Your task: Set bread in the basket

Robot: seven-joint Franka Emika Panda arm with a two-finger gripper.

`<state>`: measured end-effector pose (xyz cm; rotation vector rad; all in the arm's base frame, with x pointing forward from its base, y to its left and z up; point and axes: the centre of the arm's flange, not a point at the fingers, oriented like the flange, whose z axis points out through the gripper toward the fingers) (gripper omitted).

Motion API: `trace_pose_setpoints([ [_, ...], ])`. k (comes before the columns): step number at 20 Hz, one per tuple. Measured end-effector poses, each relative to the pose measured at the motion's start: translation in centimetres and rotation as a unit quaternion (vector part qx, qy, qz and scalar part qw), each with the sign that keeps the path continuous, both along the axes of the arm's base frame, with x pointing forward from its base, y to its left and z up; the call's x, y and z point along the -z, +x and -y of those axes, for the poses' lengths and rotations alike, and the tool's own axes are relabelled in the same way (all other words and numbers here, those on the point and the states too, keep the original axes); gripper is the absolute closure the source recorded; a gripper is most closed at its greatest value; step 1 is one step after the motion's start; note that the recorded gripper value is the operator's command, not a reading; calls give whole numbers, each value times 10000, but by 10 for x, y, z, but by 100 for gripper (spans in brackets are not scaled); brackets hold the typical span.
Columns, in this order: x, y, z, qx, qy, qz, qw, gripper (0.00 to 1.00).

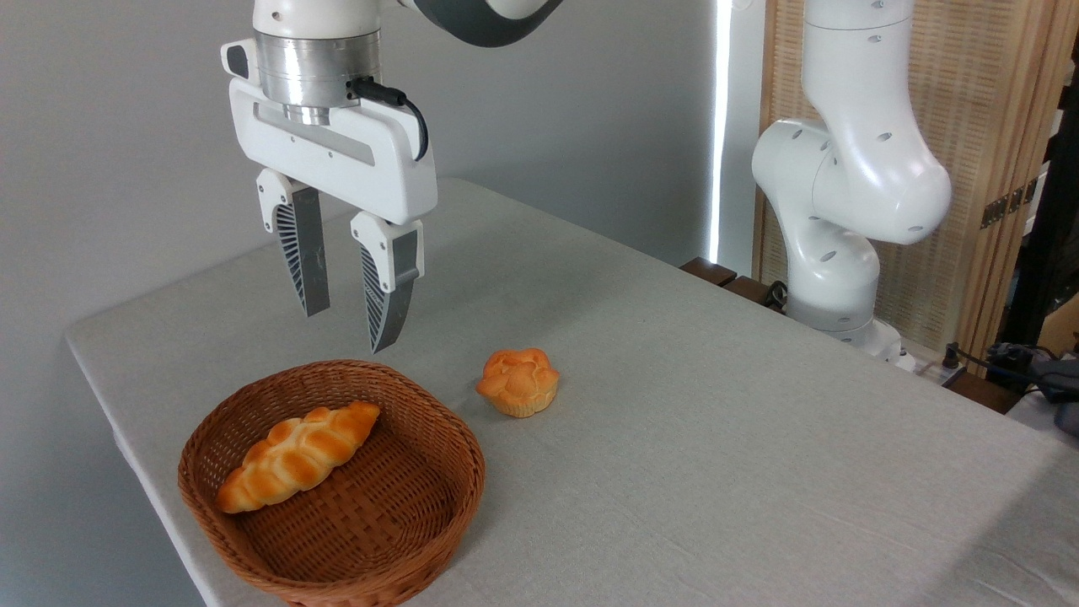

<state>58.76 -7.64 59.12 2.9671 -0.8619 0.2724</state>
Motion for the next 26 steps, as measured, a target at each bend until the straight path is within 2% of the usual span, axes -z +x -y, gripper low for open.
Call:
trace_pose_setpoints([
  [26, -8, -3, -2, -20, -19, 62, 10000, 0],
])
